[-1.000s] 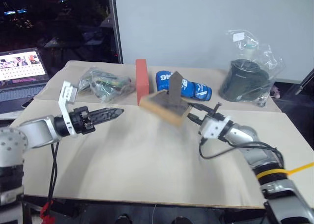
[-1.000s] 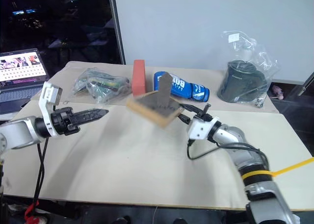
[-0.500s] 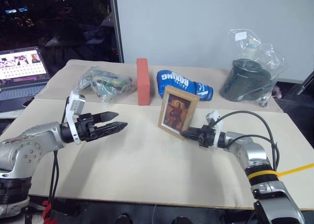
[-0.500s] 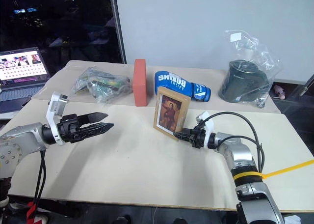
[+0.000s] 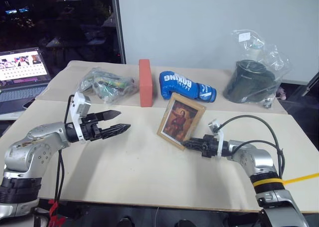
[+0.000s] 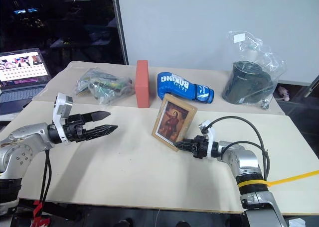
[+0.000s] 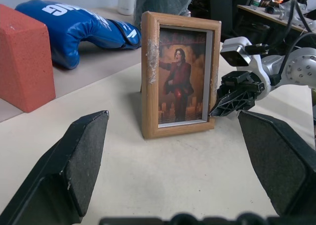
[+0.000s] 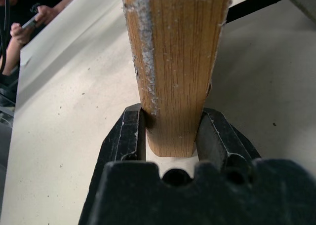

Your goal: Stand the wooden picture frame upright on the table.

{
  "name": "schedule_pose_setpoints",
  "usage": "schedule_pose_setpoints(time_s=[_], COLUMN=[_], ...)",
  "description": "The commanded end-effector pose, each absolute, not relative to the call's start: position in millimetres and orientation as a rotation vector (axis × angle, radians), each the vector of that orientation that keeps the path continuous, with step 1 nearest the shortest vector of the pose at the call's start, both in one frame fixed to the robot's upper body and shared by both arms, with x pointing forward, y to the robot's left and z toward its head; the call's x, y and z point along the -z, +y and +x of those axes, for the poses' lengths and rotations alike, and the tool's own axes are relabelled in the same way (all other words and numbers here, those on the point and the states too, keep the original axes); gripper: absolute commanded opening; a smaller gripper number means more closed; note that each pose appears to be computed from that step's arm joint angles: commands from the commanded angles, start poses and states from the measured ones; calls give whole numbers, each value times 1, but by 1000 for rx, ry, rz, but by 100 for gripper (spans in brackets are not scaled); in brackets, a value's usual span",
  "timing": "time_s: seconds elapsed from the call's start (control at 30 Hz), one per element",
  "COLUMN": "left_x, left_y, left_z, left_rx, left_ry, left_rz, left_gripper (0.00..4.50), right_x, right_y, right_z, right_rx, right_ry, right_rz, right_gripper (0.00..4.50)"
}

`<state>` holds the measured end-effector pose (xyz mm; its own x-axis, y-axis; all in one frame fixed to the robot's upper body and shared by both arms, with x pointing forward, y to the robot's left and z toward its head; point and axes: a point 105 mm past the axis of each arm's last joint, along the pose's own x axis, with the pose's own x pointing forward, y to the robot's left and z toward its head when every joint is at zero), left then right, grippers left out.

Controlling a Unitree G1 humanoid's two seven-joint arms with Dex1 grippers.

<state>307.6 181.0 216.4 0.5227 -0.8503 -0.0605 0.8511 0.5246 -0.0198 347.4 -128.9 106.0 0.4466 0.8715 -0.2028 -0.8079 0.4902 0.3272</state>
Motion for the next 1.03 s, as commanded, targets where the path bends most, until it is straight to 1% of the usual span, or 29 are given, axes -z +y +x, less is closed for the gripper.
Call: schedule_pose_setpoints(time_s=[0.03,0.07,0.13,0.17,0.2,0.23,0.27,0.33,0.37,0.43,0.5,0.6,0.7,0.83,0.97,1.03], left_x=[-223,-222,-220,-218,-215,-212,-209,-201,-195,-188,-175,-164,-157,-146,-144,-140], left_y=[179,180,181,183,184,185,186,190,192,194,195,195,194,189,184,182], left_z=[307,309,313,315,317,319,320,327,329,330,328,332,334,331,332,329], left_rx=[1035,1020,1002,991,984,980,972,922,884,850,844,814,801,804,742,754], left_ry=[27,30,25,39,60,79,88,105,105,109,146,188,202,268,217,243], left_rz=[58,70,78,82,83,84,88,125,146,166,168,97,107,62,91,64], left_gripper=[450,450,450,450,450,450,450,450,450,450,450,450,450,450,450,450], right_x=[-110,-113,-120,-123,-126,-128,-131,-136,-135,-132,-134,-145,-152,-155,-155,-154], right_y=[-130,-131,-137,-140,-144,-147,-149,-160,-171,-183,-198,-212,-209,-200,-198,-198], right_z=[345,344,338,335,333,331,327,312,298,279,269,270,273,274,278,279], right_rx=[-1045,-1049,-1062,-1062,-1057,-1049,-1044,-1037,-1030,-1022,-973,-851,-793,-783,-759,-754], right_ry=[336,331,315,305,298,290,283,278,294,320,304,220,165,125,109,110], right_rz=[138,136,145,137,133,136,142,134,88,12,-89,-222,-224,-239,-224,-227], right_gripper=[217,244,310,351,375,422,440,440,440,440,440,440,440,440,440,440])
